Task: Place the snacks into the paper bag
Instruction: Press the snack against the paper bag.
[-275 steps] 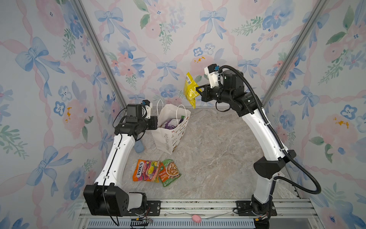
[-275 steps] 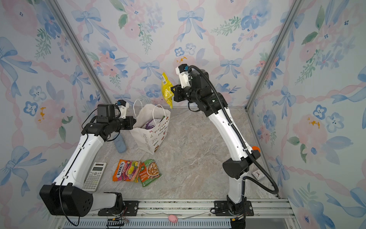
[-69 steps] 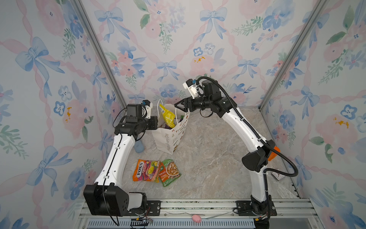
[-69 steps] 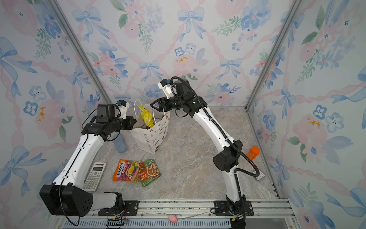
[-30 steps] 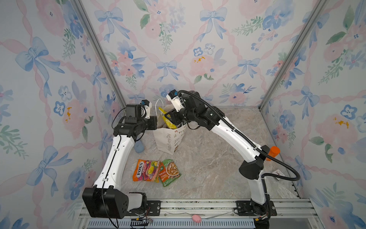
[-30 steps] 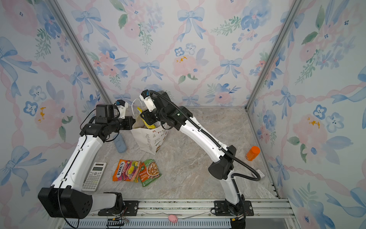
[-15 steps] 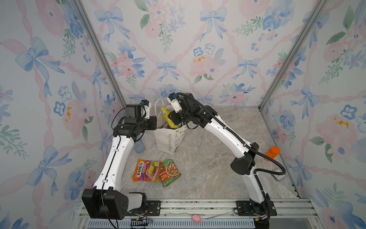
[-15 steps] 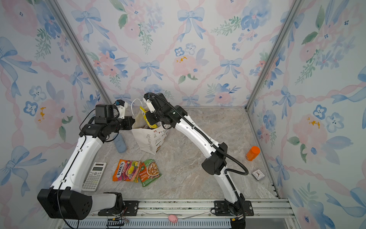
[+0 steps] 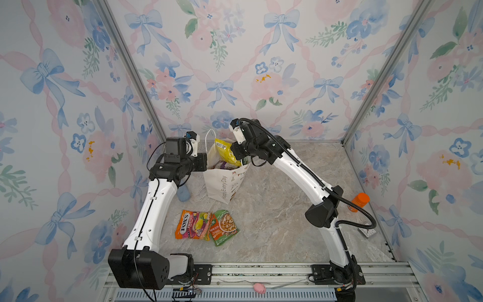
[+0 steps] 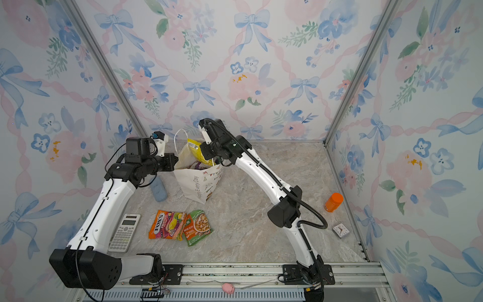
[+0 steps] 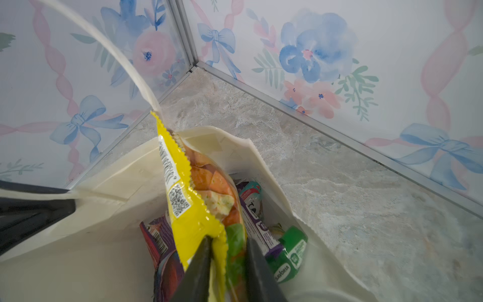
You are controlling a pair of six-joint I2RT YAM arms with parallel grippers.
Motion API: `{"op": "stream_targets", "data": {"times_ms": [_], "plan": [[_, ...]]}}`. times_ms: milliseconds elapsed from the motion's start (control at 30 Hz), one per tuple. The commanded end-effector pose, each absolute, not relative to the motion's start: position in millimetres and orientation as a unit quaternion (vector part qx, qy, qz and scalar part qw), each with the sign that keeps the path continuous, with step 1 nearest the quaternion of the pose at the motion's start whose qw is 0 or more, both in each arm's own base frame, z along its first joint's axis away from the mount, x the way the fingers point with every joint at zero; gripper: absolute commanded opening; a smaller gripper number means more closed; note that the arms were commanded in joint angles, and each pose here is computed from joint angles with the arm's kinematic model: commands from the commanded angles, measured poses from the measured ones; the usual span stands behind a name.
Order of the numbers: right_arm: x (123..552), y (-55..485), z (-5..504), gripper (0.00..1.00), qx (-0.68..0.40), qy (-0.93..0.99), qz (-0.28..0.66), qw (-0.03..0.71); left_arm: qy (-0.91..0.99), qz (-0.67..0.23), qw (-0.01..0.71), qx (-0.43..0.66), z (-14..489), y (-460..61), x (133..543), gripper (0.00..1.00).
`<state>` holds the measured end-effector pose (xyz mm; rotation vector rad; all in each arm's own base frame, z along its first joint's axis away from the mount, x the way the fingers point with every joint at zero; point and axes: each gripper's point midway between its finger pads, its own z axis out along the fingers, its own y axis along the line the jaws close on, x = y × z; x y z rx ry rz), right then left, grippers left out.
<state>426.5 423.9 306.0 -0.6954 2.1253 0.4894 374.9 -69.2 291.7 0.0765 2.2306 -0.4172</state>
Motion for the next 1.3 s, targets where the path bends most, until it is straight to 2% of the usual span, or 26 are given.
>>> {"op": "stream_targets", "data": {"times_ms": [0, 133, 500, 633, 833, 900, 933, 1000, 1033, 1067, 1167, 1267], "plan": [[422, 428, 303, 0.09, -0.285, 0.846, 0.221, 0.393, 0.88, -0.168, 0.443, 0.031, 308, -67, 373, 0.0], [415, 430, 321, 0.0, -0.294, 0.832, 0.232, 0.408, 0.88, -0.168, 0.443, 0.031, 308, -67, 373, 0.0], [419, 416, 364, 0.0, -0.332, 0.792, 0.183, 0.479, 0.879, -0.168, 0.445, 0.032, 309, -67, 372, 0.0], [409, 419, 357, 0.0, -0.371, 0.783, 0.164, 0.471, 0.88, -0.167, 0.443, 0.031, 308, -67, 372, 0.0], [377, 440, 320, 0.01, -0.446, 0.774, 0.14, 0.427, 0.88, -0.168, 0.443, 0.031, 308, -67, 373, 0.0], [367, 447, 306, 0.05, -0.461, 0.776, 0.139, 0.407, 0.881, -0.168, 0.442, 0.031, 308, -67, 373, 0.0], [363, 449, 300, 0.13, -0.464, 0.779, 0.143, 0.397, 0.88, -0.168, 0.443, 0.031, 308, -67, 373, 0.0], [359, 452, 295, 0.4, -0.46, 0.785, 0.148, 0.388, 0.88, -0.166, 0.443, 0.031, 308, -67, 373, 0.0], [358, 451, 296, 0.49, -0.455, 0.788, 0.154, 0.386, 0.88, -0.166, 0.444, 0.031, 309, -67, 373, 0.0], [358, 451, 300, 0.54, -0.45, 0.788, 0.16, 0.388, 0.88, -0.166, 0.444, 0.031, 309, -67, 373, 0.0], [353, 451, 322, 0.61, -0.439, 0.78, 0.184, 0.407, 0.88, -0.166, 0.444, 0.031, 309, -67, 373, 0.0], [347, 450, 347, 0.61, -0.428, 0.767, 0.214, 0.428, 0.88, -0.166, 0.444, 0.031, 308, -67, 373, 0.0]]}}
